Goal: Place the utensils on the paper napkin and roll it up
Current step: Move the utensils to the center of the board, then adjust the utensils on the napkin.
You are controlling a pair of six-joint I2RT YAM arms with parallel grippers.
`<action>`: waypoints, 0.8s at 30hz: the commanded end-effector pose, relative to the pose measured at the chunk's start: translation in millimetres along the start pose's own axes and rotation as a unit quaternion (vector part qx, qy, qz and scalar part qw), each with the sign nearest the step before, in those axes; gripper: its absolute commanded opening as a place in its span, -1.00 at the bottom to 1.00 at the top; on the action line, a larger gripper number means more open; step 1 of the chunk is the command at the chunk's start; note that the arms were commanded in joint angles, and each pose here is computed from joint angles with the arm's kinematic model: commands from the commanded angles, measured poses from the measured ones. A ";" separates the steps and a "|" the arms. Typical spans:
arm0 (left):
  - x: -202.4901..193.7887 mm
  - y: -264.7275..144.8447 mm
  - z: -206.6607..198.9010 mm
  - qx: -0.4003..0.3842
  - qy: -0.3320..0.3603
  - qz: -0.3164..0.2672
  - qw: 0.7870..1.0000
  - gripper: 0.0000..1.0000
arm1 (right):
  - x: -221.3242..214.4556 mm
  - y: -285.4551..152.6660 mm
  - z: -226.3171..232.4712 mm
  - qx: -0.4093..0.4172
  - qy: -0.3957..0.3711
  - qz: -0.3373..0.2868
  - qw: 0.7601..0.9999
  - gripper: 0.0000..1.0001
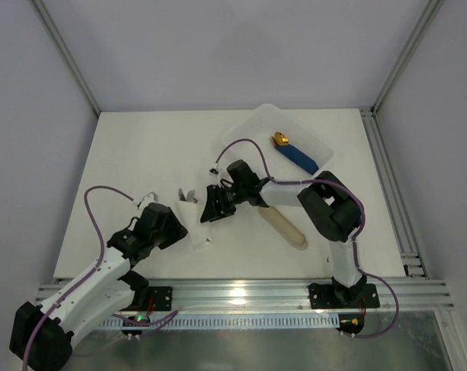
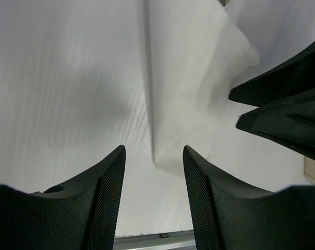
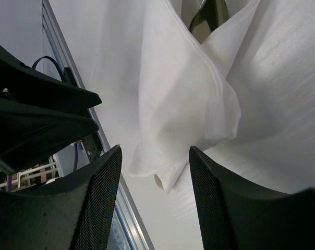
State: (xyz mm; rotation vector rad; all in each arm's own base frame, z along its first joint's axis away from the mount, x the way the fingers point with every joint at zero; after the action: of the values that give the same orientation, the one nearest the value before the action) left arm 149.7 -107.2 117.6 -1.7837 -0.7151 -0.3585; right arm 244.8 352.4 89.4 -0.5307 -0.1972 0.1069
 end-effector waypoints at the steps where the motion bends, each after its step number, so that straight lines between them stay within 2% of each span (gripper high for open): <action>1: -6.0 -1.7 11.9 0.025 -0.024 -0.010 0.999 0.00 | 11.7 3.2 26.8 0.043 -0.029 -0.011 0.999 0.17; 5: -8.8 -2.7 18.3 0.050 -0.026 -0.005 0.998 0.01 | 9.9 2.7 40.1 0.058 -0.048 -0.006 0.997 0.16; 11: -16.5 5.7 20.6 0.077 -0.028 0.033 0.996 -0.02 | 3.2 1.6 60.5 0.064 -0.069 0.002 0.996 0.13; 14: -17.6 7.9 20.5 0.080 -0.033 0.034 0.996 -0.02 | -1.3 -6.5 61.2 0.021 -0.075 -0.018 0.997 0.13; 17: -15.5 7.0 19.7 0.082 -0.041 0.029 0.995 -0.01 | -3.9 -20.2 40.4 -0.070 -0.025 -0.048 0.996 0.24; 21: -13.9 5.4 19.1 0.090 -0.049 0.030 0.994 0.00 | -7.7 -25.4 18.0 -0.103 0.013 -0.065 0.992 0.36; 24: -13.9 4.6 19.4 0.098 -0.055 0.034 0.993 0.01 | -7.7 -26.2 13.3 -0.102 0.009 -0.081 0.991 0.43</action>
State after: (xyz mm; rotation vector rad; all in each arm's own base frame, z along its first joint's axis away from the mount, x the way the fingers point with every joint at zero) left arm 134.9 -93.8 90.4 -1.6668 -0.6956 -0.1580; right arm 233.3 343.5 111.1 -0.6832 -0.2306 -0.0059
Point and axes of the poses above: each gripper's point midway between its finger pads, its own y axis out along the fingers, its own z axis along the line the jaws close on, x = y × z, the point moved 7 cm from there along -y, back along the fingers, and after that the axes turned 14 degrees about y, right-handed, at the moved point
